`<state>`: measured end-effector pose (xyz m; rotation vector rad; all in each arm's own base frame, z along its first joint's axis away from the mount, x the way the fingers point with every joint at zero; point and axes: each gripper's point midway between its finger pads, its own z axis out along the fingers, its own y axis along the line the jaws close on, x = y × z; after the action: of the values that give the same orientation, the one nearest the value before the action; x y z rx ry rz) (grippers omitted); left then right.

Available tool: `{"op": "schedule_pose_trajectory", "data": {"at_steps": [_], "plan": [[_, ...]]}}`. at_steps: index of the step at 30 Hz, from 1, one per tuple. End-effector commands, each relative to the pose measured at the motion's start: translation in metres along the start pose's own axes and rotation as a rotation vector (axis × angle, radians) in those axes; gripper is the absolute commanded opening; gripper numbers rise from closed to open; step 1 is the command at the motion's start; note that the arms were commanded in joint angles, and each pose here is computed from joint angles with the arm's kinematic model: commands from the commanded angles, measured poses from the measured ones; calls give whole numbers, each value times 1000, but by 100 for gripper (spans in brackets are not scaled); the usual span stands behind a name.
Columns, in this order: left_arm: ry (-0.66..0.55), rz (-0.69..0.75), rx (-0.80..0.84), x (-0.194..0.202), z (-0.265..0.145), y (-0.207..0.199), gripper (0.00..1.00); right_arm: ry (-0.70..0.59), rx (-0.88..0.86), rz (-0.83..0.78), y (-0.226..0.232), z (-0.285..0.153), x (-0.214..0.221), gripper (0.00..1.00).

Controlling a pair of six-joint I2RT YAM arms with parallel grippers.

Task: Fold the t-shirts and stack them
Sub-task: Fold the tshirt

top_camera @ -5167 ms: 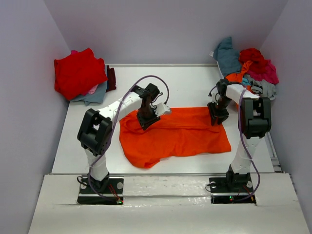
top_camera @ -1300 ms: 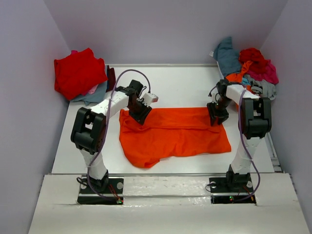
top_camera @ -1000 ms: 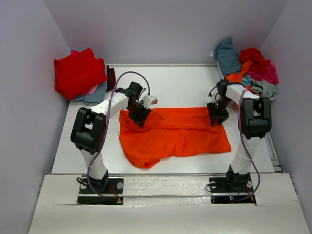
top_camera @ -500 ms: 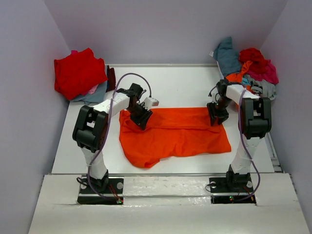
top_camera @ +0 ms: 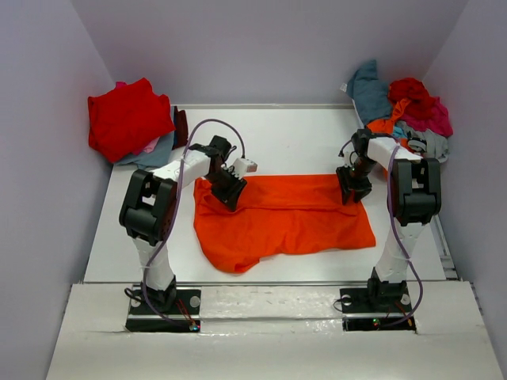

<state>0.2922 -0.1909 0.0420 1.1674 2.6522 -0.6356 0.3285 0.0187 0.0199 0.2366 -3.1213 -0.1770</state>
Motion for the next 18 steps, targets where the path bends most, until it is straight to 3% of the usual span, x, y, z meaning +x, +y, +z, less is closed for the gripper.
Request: {"op": "schedule_pose_trajectory", "data": {"at_steps": [1, 11, 14, 18], "plan": [[-11, 8, 56, -6, 0, -5, 44, 16, 23, -26, -6, 6, 1, 51], [0, 20, 79, -14, 2, -3, 45, 15, 23, -24, -5, 5, 3, 51], [-11, 24, 66, -18, -1, -1, 26, 15, 26, -24, -6, 5, 3, 51], [-21, 32, 38, -20, -8, 0, 10, 15, 24, -24, -6, 6, 4, 51]]}}
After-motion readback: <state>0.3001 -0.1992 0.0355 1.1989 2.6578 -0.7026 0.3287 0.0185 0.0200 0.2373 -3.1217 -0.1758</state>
